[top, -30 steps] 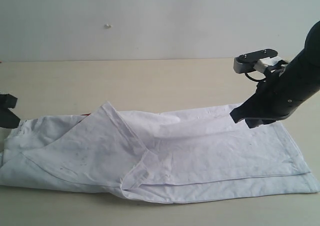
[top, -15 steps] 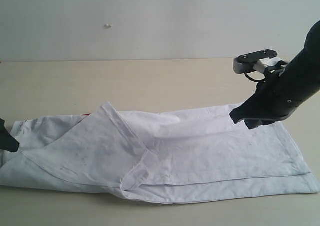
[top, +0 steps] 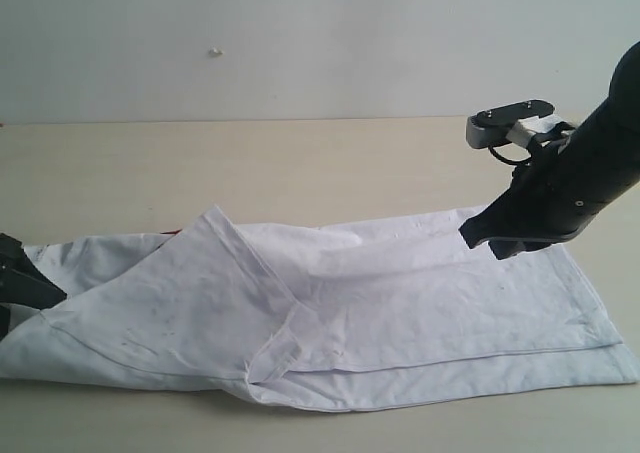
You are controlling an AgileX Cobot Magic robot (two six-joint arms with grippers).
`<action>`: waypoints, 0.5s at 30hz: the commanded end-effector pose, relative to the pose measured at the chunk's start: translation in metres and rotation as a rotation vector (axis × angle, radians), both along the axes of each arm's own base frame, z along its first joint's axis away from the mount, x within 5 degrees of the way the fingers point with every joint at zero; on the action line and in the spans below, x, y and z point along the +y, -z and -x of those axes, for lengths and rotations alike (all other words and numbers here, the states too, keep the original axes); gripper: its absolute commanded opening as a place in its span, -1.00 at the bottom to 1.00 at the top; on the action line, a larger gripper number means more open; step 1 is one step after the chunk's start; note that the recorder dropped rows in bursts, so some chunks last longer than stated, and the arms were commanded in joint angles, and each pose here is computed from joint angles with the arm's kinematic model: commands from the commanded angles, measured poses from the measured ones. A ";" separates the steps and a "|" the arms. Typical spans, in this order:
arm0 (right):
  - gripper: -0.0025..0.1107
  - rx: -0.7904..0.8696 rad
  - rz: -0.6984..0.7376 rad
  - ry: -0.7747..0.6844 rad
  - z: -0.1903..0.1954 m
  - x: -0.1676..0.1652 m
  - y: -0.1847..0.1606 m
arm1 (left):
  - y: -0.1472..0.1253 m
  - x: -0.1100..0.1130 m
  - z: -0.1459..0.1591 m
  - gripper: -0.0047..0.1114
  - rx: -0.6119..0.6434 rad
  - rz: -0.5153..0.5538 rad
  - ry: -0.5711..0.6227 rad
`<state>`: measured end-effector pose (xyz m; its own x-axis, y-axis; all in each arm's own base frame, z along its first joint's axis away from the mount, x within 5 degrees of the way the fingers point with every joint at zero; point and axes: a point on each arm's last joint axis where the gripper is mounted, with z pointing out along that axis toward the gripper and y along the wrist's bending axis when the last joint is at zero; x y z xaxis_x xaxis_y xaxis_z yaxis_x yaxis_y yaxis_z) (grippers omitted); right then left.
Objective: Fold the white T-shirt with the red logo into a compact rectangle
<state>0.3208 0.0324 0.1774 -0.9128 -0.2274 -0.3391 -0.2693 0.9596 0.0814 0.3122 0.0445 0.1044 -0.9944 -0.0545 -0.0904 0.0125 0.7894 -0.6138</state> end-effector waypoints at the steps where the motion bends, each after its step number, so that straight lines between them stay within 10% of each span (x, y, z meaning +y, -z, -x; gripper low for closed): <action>1: -0.96 -0.011 0.001 -0.001 0.000 -0.002 -0.003 | 0.012 -0.006 0.004 0.25 0.040 0.077 0.036; 15: -0.96 -0.004 0.000 -0.002 0.001 -0.002 -0.003 | -0.007 -0.014 -0.007 0.25 -0.024 0.257 0.071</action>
